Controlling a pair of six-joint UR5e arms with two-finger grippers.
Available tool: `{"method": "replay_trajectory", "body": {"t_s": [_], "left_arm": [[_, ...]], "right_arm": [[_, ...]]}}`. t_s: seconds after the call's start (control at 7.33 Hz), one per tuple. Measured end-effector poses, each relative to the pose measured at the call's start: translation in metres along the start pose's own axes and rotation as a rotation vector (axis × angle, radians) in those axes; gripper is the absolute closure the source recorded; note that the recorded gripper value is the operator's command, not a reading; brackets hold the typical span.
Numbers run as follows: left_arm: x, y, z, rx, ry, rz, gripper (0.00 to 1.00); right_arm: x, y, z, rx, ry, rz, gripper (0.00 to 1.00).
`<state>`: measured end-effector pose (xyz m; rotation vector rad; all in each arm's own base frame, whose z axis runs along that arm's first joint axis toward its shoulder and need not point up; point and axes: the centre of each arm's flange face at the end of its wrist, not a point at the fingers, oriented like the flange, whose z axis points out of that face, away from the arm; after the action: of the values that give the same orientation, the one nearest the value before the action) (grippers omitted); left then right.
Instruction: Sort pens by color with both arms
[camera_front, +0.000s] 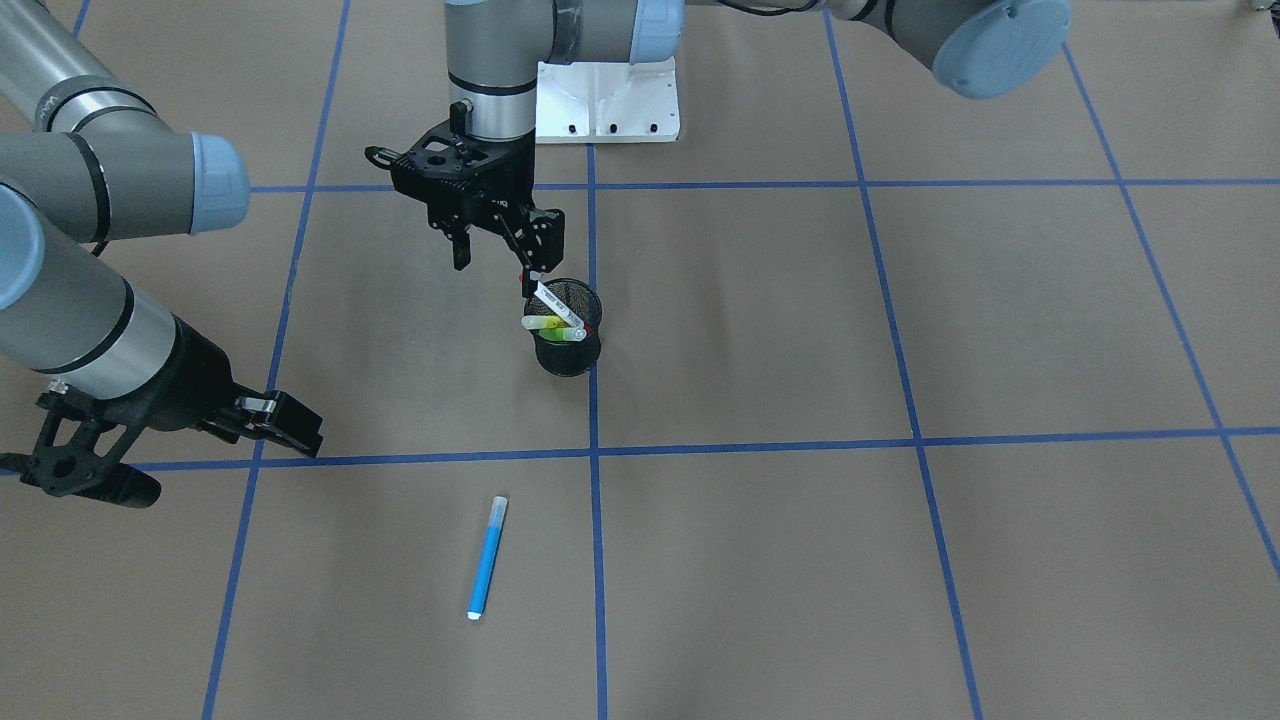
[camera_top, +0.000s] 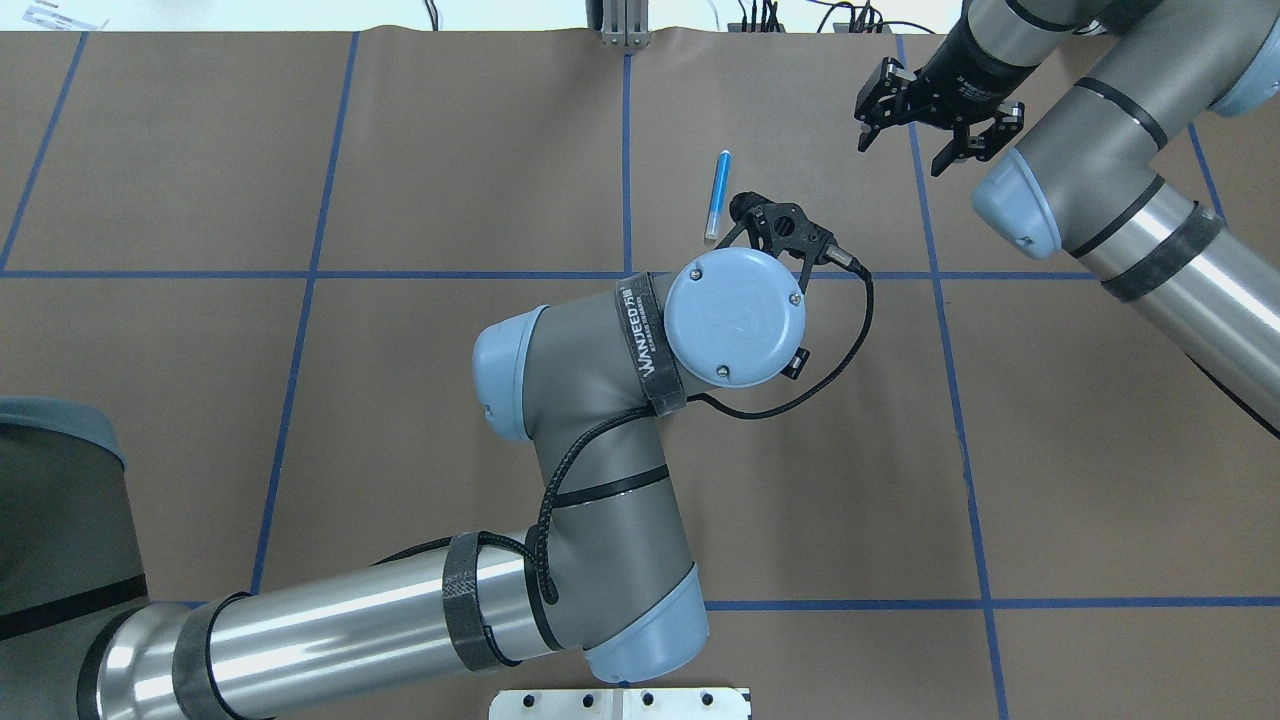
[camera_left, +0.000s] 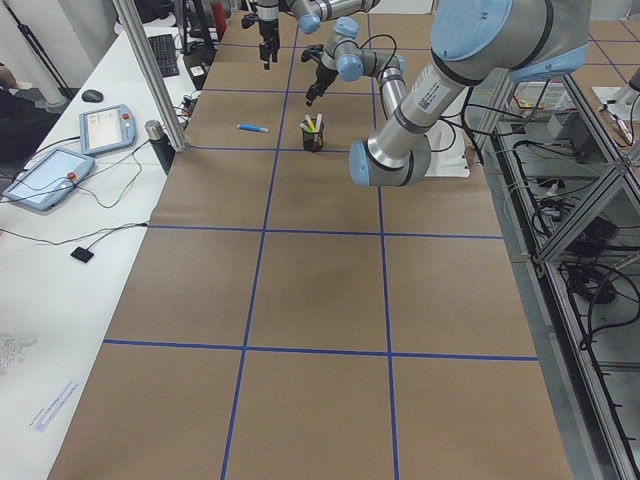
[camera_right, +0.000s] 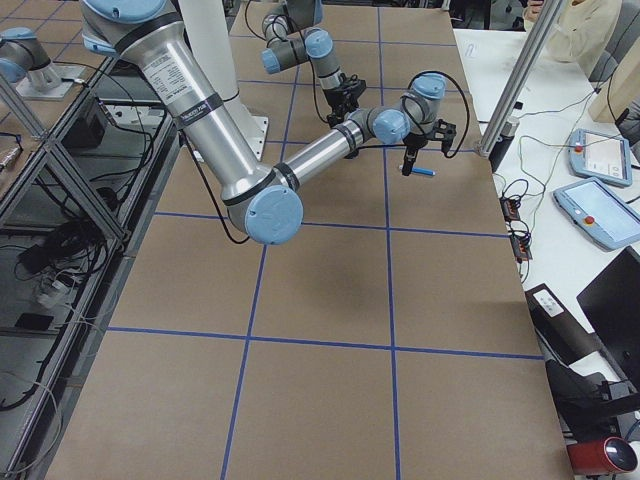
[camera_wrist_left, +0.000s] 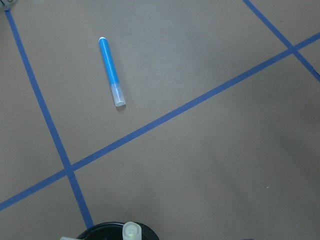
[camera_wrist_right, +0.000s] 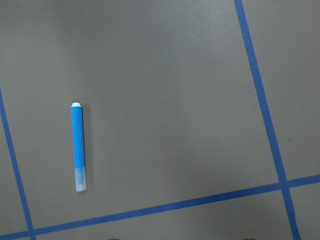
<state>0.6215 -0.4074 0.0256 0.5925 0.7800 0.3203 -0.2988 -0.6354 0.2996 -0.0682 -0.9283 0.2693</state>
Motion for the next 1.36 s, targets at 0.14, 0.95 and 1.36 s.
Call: {"method": "replay_trajectory", "body": {"t_s": [0.14, 0.95, 1.36], "left_arm": [[-0.002, 0.003, 0.002, -0.011, -0.011, 0.006, 0.13], [0.004, 0.034, 0.019, -0.059, -0.033, 0.05, 0.26], [0.006, 0.04, 0.025, -0.069, -0.038, 0.055, 0.37]], "right_arm": [[0.001, -0.001, 0.0, 0.0, 0.001, 0.002, 0.12], [0.001, -0.004, 0.003, -0.001, 0.006, 0.006, 0.1], [0.001, -0.004, 0.003, 0.001, 0.008, 0.007, 0.08]]}}
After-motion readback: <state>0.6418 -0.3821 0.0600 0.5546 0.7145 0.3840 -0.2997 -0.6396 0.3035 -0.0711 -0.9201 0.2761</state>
